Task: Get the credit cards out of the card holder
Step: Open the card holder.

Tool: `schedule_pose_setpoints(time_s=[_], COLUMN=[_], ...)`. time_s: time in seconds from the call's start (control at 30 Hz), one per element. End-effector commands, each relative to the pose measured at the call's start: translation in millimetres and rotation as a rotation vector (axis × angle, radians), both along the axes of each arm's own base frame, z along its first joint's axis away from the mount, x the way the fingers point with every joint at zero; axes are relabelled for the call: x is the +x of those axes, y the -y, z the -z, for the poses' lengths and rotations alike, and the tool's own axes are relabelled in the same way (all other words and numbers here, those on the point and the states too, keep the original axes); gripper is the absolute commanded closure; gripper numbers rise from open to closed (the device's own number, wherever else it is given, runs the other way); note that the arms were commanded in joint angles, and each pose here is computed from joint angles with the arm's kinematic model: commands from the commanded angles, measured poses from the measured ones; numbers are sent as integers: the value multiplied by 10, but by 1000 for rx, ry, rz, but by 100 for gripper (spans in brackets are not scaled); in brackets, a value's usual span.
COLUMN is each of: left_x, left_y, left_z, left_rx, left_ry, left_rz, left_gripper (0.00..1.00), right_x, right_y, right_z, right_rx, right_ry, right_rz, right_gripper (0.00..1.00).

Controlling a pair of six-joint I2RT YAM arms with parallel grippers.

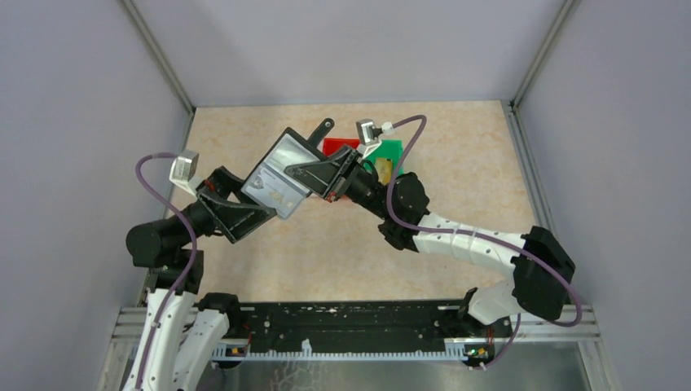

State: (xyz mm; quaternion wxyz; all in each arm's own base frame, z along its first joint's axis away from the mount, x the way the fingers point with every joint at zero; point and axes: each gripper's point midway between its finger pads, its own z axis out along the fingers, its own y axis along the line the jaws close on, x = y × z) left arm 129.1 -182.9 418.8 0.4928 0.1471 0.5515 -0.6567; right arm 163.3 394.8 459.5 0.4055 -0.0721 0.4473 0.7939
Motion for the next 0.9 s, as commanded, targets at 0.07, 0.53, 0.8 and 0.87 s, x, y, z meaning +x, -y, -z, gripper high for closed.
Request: schedule_pose_setpoints(time_s=[0.07,0.53,0.8,0.87], left_x=[3,-124,-217,-218], left_y=[-27,-43,-41,-42], left_z=[-145,-224,-257,-255], left_rx=[-50,-72,-63,-60], left_ry=[-43,-69,-28,-20], left_rz=[-15,-1,11,8], left_gripper=[1,8,17,19], right_x=[-91,18,22,5], right_y=[223,302,345,336], right_z=[-526,-467,-442,-425], right_rx=[196,241,226,226], right_ry=[43,-12,-2,-1], right_rz=[37,126,155,142], right_gripper=[100,100,100,100])
